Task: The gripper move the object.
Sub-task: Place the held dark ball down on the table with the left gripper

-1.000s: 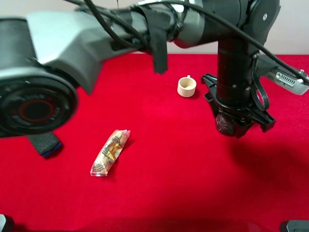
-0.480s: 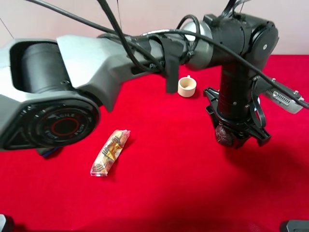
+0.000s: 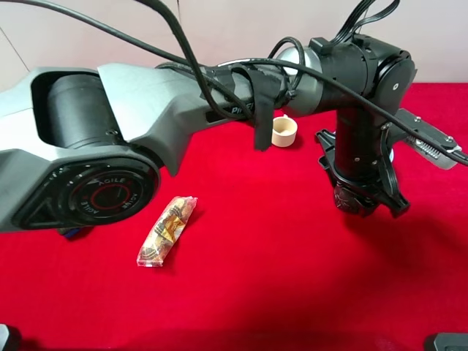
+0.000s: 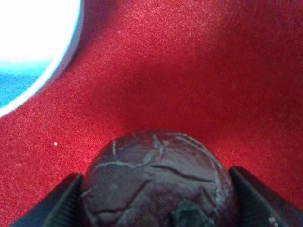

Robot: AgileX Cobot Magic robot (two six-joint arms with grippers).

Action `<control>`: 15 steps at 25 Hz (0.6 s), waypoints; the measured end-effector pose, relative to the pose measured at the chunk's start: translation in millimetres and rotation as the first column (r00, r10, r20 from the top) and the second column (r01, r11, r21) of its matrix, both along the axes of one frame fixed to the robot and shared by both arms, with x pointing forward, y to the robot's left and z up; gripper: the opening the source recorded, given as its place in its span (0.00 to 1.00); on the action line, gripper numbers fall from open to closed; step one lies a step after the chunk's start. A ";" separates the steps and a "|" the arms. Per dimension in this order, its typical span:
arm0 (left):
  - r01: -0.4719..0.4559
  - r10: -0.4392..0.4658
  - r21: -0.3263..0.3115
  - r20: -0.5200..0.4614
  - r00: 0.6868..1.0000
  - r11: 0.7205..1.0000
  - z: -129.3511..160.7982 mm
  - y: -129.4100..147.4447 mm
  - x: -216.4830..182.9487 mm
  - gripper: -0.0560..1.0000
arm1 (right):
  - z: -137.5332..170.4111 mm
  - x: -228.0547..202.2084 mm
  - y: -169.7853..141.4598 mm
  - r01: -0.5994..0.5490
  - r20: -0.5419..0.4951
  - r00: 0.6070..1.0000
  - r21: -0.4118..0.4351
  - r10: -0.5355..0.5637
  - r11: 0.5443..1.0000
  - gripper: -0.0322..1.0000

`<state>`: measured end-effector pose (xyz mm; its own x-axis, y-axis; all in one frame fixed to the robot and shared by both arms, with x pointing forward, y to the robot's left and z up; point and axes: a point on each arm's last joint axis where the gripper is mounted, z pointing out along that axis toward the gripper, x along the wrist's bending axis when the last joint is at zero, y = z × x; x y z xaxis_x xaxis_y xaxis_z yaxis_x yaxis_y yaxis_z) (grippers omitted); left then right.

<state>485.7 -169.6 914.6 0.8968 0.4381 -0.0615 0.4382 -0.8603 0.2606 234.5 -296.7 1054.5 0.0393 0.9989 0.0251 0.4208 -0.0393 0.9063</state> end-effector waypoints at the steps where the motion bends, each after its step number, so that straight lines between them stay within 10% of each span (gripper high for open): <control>1: 0.000 0.000 0.000 0.004 1.000 1.000 0.0 0.0 0.4 0.62 | 0.0 0.0 0.0 0.000 0.000 1.000 0.000 0.000 1.000 0.70; 15: -0.004 0.003 0.029 0.011 1.000 1.000 -11.7 0.6 2.1 0.62 | 0.0 0.0 0.0 0.000 0.000 1.000 0.000 0.000 1.000 0.70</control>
